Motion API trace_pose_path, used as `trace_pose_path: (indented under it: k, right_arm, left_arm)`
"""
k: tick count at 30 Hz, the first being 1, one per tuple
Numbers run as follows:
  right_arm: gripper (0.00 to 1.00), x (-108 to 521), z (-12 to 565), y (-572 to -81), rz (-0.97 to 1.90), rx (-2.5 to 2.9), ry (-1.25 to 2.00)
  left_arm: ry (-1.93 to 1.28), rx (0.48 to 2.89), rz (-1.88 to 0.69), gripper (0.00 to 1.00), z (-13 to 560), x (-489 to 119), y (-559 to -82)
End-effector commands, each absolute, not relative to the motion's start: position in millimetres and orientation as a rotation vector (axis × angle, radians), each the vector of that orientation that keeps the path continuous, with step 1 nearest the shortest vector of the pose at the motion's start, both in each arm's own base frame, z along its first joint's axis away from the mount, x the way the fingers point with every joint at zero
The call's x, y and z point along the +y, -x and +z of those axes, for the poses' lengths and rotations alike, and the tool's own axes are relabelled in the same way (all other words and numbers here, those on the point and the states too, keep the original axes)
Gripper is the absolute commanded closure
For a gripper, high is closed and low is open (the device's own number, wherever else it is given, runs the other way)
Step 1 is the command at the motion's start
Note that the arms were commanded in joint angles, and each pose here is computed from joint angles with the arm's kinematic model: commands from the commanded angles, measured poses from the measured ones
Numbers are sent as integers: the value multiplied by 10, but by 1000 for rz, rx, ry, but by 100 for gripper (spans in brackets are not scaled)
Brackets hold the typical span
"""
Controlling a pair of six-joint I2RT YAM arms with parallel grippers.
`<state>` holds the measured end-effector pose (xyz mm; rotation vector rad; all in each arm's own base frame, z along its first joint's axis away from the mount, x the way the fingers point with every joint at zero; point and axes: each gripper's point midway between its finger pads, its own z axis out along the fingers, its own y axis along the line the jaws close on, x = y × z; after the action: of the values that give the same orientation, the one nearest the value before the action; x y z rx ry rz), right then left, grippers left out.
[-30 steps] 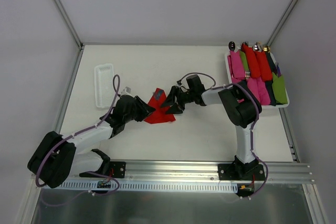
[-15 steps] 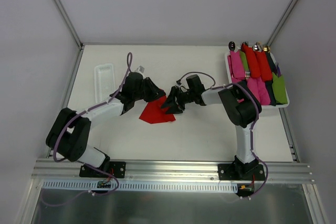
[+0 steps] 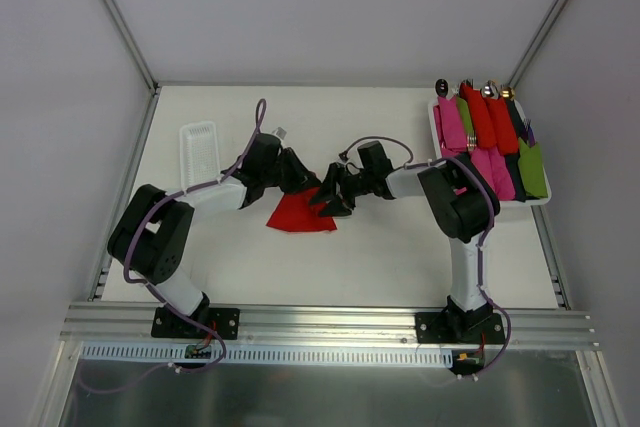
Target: Place the utensils on the paper napkin and roll it up
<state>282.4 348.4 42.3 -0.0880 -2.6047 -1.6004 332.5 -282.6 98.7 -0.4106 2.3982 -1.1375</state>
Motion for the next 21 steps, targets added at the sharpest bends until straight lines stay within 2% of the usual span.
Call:
trace_pose_path:
  k: [1,21]
  right_arm:
    - [35,3430,221,-2833,-1519,-2683,87]
    - [37,3428,234,-2821,-1528,-2691,48]
  left_arm:
    - [405,2488,-1066,98,780,-2730,-3204]
    - [393,2600,-1020,100,527,-2692,-3118]
